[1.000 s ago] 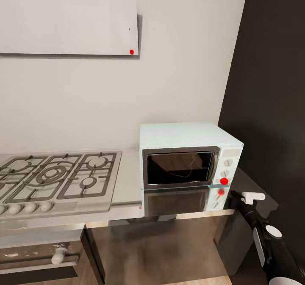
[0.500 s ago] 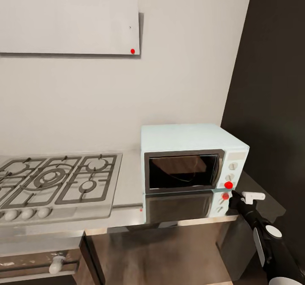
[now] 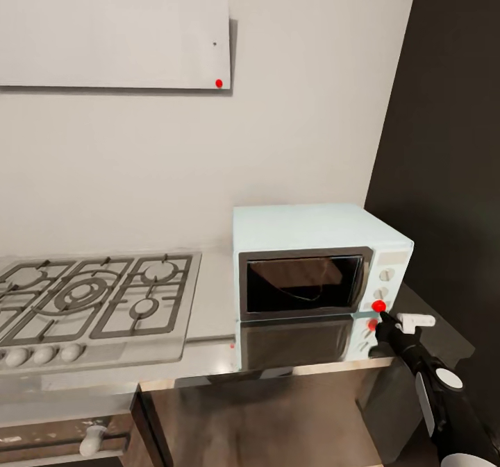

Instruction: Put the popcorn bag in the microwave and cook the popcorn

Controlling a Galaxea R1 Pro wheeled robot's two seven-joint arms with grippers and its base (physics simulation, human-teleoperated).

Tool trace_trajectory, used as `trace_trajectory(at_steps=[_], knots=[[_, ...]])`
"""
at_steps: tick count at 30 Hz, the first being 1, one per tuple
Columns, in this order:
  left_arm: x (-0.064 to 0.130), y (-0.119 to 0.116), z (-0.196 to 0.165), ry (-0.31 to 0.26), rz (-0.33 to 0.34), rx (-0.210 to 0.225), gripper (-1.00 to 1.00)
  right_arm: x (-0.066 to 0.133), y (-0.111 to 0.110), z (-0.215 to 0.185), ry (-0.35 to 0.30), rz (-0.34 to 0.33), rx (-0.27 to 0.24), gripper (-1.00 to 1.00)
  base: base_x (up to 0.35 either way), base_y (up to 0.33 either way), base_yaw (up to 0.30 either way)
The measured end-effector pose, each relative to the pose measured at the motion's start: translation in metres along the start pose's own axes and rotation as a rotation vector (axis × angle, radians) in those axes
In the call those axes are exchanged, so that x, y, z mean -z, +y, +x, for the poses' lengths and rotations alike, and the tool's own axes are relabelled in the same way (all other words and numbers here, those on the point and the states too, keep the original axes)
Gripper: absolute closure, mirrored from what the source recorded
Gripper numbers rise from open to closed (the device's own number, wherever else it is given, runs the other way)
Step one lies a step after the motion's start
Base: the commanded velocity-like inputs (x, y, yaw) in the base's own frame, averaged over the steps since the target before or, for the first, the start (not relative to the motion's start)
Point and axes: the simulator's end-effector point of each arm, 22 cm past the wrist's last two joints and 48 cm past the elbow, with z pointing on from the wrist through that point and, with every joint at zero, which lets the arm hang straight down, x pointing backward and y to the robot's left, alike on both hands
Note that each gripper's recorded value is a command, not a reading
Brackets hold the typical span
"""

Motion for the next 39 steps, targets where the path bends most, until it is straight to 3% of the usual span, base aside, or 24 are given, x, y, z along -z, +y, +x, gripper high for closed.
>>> trace_trajectory(at_steps=[16,21,32,39], knots=[[0.000,0.000,0.000,0.000,-0.001,0.000,-1.00,0.000,0.000,0.000,0.002,0.000,0.000,1.00,0.040,-0.007,0.000],[0.000,0.002,0.000,0.000,-0.002,0.001,-1.00,0.014,-0.003,0.010,0.010,0.002,0.011,1.00,0.107,-0.043,0.000],[0.000,0.002,0.000,0.000,-0.003,0.002,-1.00,0.014,-0.004,0.009,0.008,0.005,0.012,1.00,0.002,-0.001,0.000],[0.000,0.003,0.000,0.001,-0.003,0.003,-1.00,-0.001,0.000,0.001,0.002,0.000,0.000,1.00,-0.186,0.000,0.000]])
